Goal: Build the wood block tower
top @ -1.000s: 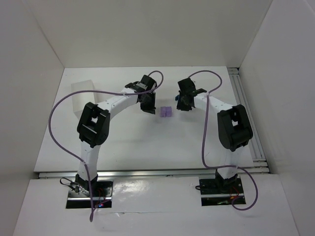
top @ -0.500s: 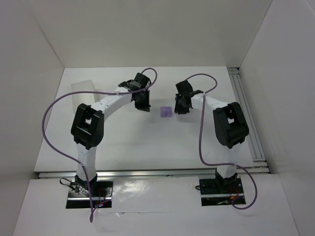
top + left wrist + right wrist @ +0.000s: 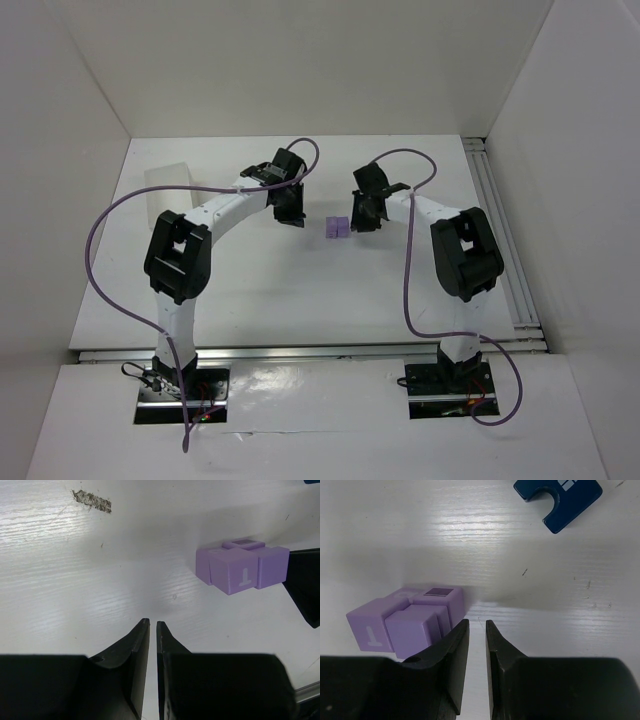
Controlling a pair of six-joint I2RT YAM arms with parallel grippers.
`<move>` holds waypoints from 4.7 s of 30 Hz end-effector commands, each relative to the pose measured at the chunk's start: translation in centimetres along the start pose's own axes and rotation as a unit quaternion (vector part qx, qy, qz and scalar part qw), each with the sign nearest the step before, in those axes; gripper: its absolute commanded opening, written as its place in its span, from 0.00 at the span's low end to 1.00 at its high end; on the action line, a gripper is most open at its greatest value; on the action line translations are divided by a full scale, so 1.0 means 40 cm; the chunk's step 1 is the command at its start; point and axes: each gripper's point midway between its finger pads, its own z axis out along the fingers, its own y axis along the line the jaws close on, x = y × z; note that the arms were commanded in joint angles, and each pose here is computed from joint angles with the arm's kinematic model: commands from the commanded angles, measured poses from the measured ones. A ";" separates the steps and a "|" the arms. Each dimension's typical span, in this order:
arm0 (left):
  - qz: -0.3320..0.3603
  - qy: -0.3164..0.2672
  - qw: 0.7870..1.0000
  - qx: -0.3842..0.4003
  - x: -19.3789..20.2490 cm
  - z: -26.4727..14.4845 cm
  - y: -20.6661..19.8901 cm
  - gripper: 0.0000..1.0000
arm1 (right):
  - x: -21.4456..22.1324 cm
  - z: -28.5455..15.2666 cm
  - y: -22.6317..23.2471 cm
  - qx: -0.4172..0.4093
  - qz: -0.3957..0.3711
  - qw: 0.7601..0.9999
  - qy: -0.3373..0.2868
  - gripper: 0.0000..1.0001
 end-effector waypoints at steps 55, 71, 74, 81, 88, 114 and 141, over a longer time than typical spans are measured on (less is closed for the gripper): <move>-0.008 -0.045 0.999 -0.015 -0.049 -0.081 0.057 0.24 | 0.094 -0.094 0.083 -0.041 0.010 0.997 -0.061 0.27; -0.019 -0.062 0.998 -0.022 -0.063 -0.132 0.109 0.24 | 0.066 -0.014 0.203 -0.056 0.029 0.993 -0.098 0.13; -0.023 -0.063 0.997 -0.024 -0.067 -0.133 0.118 0.24 | 0.061 -0.005 0.204 -0.050 0.028 0.994 -0.098 0.13; -0.027 -0.064 0.997 -0.026 -0.071 -0.134 0.128 0.24 | 0.062 0.011 0.189 -0.032 0.028 0.994 -0.100 0.13; -0.027 -0.060 0.997 -0.028 -0.063 -0.130 0.132 0.24 | 0.048 0.012 0.189 -0.024 0.029 0.993 -0.108 0.14; -0.027 -0.057 0.998 -0.020 -0.058 -0.125 0.126 0.24 | 0.052 -0.063 0.162 -0.030 0.029 0.993 -0.110 0.14; -0.022 -0.056 0.998 -0.019 -0.051 -0.138 0.126 0.24 | -0.155 -0.148 0.025 0.048 0.032 0.987 -0.153 0.29</move>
